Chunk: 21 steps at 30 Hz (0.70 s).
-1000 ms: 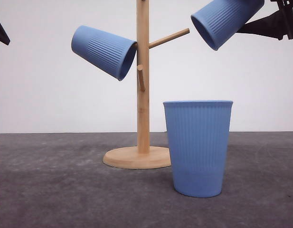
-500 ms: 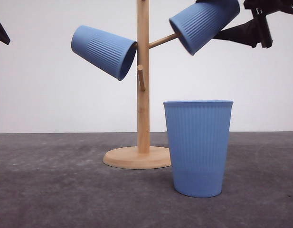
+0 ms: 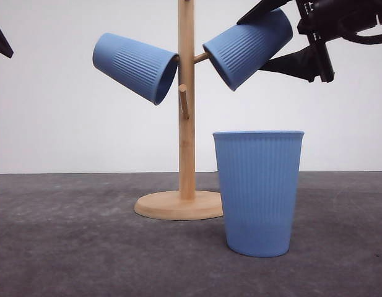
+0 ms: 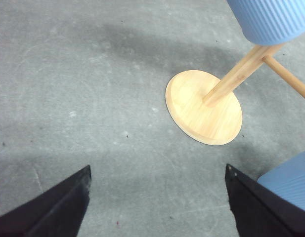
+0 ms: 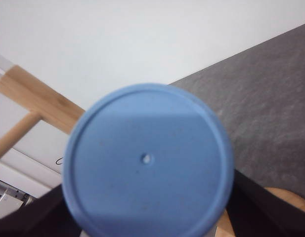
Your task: Place three cups
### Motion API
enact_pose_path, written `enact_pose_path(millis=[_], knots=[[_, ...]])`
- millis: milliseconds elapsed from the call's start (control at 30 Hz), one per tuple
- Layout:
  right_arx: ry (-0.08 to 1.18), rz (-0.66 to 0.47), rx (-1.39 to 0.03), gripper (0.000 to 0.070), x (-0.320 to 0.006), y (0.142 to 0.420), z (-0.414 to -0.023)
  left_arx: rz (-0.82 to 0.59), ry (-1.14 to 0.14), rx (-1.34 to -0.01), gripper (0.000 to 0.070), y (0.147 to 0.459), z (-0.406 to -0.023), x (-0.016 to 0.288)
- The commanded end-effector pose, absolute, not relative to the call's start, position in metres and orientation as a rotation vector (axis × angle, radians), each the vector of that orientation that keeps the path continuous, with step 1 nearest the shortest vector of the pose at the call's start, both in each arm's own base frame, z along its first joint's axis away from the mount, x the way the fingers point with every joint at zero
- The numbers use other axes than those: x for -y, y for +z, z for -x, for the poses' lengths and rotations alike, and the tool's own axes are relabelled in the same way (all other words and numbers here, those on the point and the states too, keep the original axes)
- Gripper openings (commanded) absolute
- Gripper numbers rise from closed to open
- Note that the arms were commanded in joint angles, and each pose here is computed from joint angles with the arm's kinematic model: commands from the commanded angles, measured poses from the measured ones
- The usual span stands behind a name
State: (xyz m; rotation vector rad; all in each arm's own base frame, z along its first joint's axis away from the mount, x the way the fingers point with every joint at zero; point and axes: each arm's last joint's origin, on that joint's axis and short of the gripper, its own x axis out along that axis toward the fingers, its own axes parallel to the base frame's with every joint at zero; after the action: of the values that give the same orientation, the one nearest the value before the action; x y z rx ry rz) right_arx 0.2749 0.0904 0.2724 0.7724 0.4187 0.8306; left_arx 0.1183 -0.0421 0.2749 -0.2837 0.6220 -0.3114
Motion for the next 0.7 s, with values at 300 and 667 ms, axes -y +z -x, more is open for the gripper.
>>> enact_pose_path(millis=[300, 667], knots=[[0.835, -0.781, -0.436, 0.0582, -0.0994, 0.2684, -0.2772, 0.282, -0.316, -0.607, 0.0498, 0.2775, -0.1187, 0.0425], [0.895, -0.767, -0.486, 0.0582, -0.0973, 0.2684, -0.2719, 0.289, -0.314, -0.608, 0.0498, 0.2775, -0.1187, 0.0425]])
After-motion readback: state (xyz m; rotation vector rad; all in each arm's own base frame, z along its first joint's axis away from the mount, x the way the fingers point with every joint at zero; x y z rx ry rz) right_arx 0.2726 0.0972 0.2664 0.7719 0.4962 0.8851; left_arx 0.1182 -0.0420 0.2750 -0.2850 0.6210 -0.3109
